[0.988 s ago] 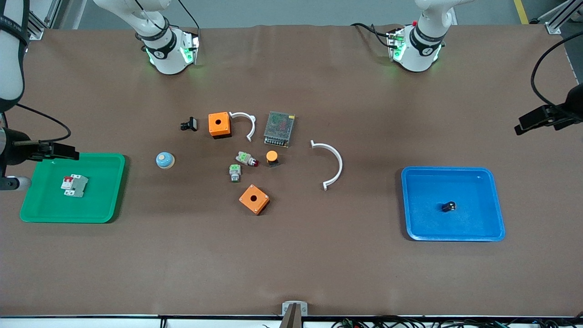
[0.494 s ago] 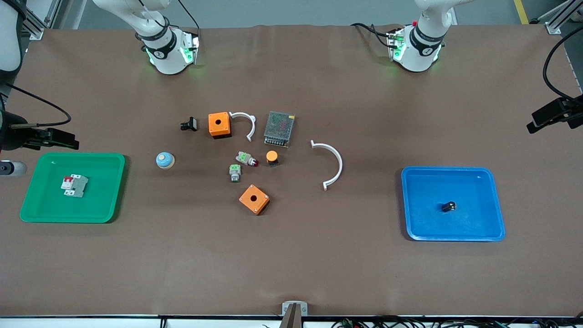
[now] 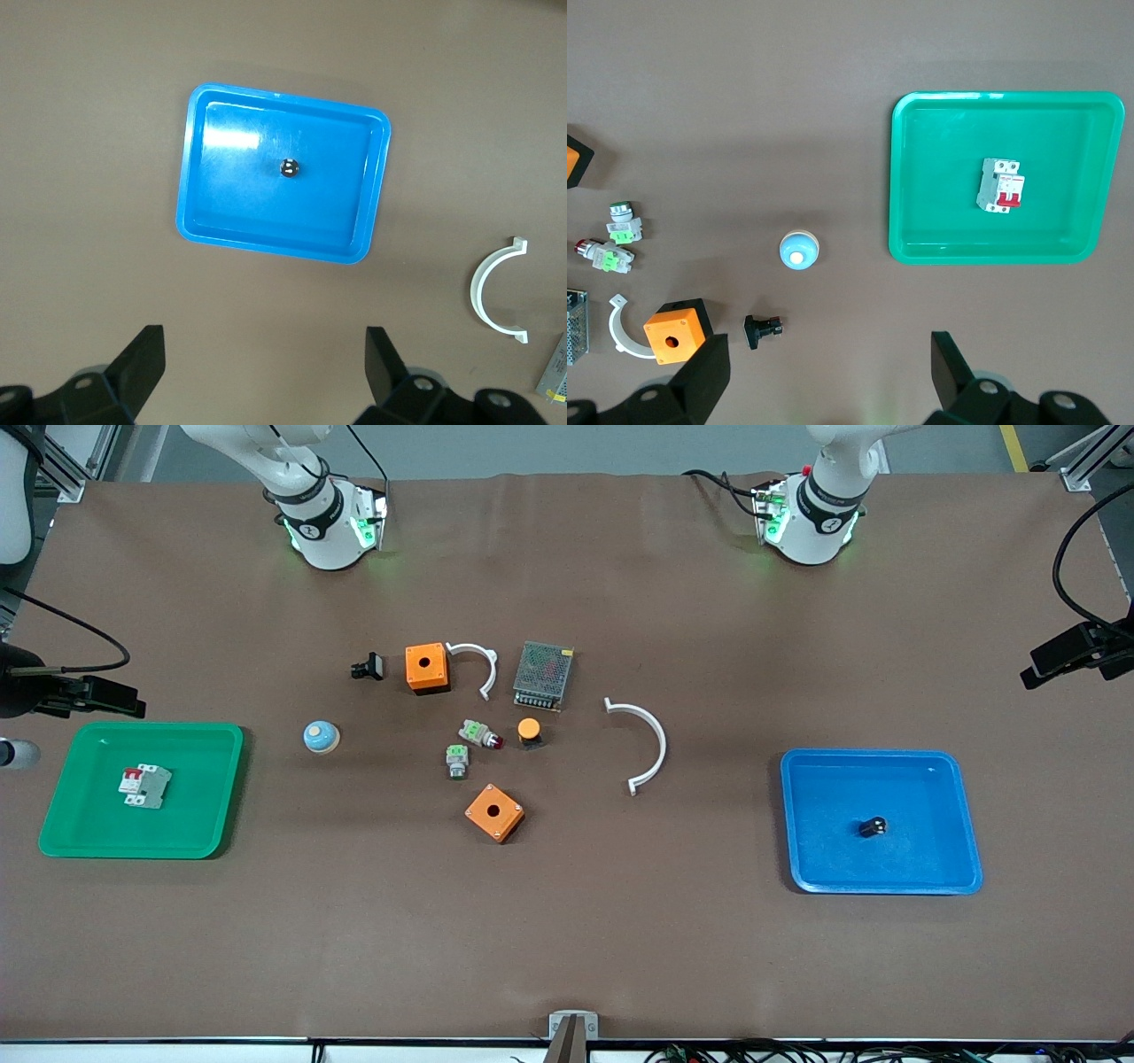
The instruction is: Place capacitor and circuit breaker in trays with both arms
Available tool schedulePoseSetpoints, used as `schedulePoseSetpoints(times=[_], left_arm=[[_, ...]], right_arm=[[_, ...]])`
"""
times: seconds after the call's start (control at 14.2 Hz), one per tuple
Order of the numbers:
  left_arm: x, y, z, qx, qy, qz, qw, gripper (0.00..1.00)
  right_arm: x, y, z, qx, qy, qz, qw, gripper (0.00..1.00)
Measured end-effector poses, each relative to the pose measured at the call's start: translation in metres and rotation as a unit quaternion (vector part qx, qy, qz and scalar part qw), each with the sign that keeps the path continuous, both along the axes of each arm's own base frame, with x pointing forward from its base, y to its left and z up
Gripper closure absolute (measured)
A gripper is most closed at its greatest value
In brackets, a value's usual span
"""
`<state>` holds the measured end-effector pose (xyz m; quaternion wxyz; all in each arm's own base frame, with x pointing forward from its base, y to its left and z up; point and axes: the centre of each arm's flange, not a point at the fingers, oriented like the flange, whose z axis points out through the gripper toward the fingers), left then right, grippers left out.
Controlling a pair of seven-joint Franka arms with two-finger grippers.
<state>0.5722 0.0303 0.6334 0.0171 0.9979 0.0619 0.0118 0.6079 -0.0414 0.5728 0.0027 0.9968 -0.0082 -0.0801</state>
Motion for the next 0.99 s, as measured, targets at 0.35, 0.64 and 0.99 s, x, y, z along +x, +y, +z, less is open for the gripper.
schedulePoseSetpoints(times=[0.35, 0.64, 0.99], left_arm=[[0.0, 0.0, 0.0, 0.0, 0.0, 0.0, 1.0, 0.0], [0.001, -0.002, -0.001, 0.0, 0.001, -0.002, 1.0, 0.0], [0.002, -0.015, 0.0, 0.003, 0.0, -0.011, 1.0, 0.0]], right_arm=[[0.0, -0.002, 0.001, -0.002, -0.003, -0.01, 1.0, 0.0], [-0.022, -0.001, 0.019, 0.001, -0.003, -0.009, 1.0, 0.0], [-0.073, 0.0, 0.059, 0.005, -0.028, -0.009, 1.0, 0.0]])
